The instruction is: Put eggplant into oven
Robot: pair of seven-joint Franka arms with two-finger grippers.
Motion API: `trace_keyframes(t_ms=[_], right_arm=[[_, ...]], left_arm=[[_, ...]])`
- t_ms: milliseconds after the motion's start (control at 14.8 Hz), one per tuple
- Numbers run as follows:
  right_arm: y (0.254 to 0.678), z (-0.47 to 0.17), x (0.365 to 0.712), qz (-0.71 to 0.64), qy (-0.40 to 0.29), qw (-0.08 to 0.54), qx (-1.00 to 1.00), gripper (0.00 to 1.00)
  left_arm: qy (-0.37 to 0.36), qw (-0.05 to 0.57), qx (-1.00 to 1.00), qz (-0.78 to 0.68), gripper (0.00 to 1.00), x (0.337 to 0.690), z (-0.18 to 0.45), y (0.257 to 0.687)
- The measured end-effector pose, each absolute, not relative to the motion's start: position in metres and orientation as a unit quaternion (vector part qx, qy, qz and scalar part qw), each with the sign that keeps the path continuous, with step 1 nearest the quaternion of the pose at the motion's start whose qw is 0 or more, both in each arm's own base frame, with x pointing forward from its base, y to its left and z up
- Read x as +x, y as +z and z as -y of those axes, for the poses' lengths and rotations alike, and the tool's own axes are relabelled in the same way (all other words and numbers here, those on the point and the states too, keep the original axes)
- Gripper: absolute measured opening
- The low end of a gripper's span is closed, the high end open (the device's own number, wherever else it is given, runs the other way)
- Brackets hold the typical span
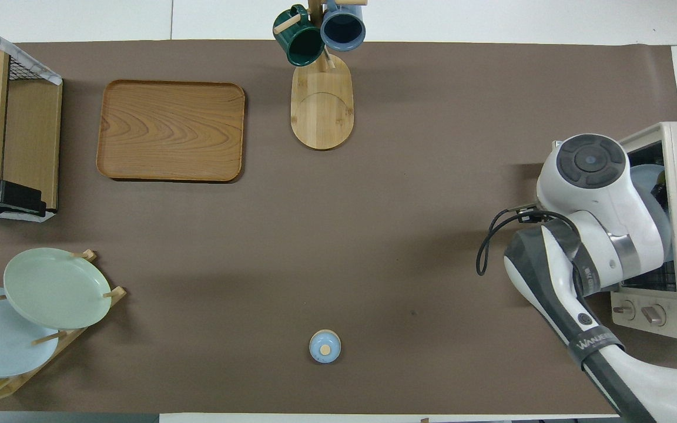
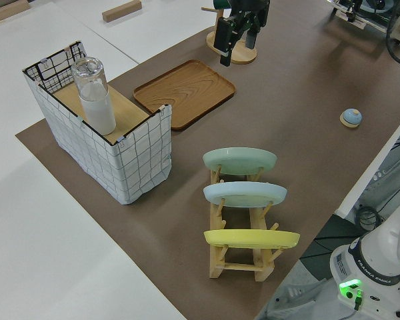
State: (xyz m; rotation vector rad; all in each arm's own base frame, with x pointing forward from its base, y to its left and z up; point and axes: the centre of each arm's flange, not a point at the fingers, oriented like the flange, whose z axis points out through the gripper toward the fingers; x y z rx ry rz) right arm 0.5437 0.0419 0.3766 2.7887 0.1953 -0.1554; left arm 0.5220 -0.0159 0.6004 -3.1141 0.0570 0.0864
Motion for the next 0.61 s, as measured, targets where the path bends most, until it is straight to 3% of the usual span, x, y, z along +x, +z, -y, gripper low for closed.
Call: trace_keyframes(t_ms=[270, 607], right_arm=[[0.419, -0.007, 0.541, -0.064, -0.048, 0.173, 0.982, 0.12], [0.442, 0.026, 0.538, -0.082, -0.044, 0.173, 0.981, 0.17]], left_arm=[[0.028, 0.013, -0.999, -0.018, 1.0, 0.522, 0.016, 0.601], [0.028, 0.013, -0.999, -0.018, 1.0, 0.522, 0.016, 0.601]])
